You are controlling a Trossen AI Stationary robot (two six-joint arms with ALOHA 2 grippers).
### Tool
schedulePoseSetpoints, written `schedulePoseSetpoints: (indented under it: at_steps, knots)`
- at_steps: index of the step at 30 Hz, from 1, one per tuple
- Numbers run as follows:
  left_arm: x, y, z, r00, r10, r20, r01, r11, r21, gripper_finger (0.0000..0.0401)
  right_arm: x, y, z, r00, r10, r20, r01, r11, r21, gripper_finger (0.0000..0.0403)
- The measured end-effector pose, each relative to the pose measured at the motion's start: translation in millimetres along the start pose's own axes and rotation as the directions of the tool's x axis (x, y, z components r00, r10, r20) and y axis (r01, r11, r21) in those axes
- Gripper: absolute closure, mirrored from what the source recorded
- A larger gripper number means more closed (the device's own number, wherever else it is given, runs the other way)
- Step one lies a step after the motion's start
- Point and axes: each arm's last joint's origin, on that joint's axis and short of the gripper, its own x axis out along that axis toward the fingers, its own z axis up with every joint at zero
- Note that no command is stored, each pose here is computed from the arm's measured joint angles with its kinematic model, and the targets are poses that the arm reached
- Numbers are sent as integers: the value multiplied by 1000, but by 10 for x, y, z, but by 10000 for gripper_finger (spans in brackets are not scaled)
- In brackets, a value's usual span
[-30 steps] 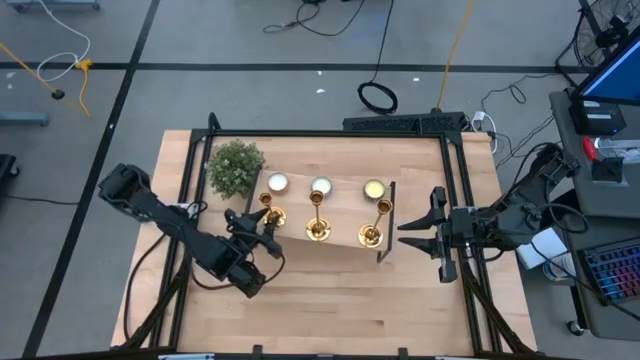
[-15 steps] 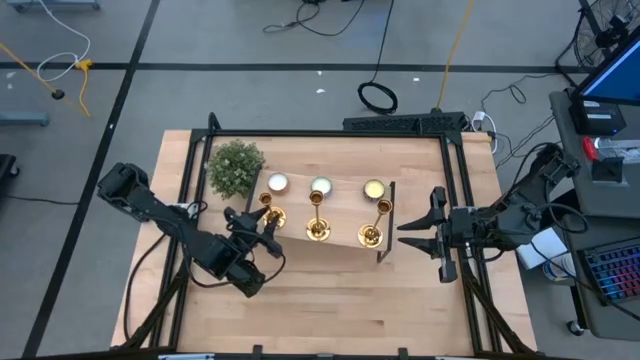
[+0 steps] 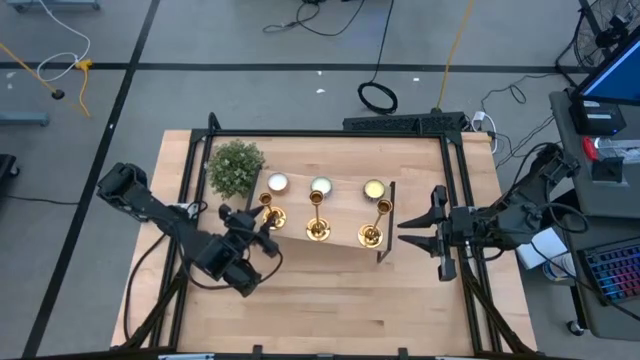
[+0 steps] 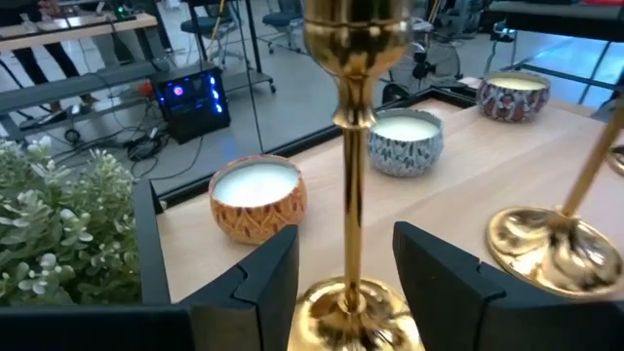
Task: Pick & Place candle stick holders
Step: Adjust the shelf
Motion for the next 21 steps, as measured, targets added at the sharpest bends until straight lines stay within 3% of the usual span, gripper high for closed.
schedulePoseSetpoints:
  at_steps: [11, 21]
  knots:
    - [-157, 22, 2, 999, -50, -20, 50, 998, -26, 226, -3, -2, 2, 1000, 0, 1, 0, 1000, 1, 307]
    - [-383, 100, 123, 985, -60, -163, 64, 998, 15, 226, -3, -2, 2, 1000, 0, 1, 0, 1000, 1, 307]
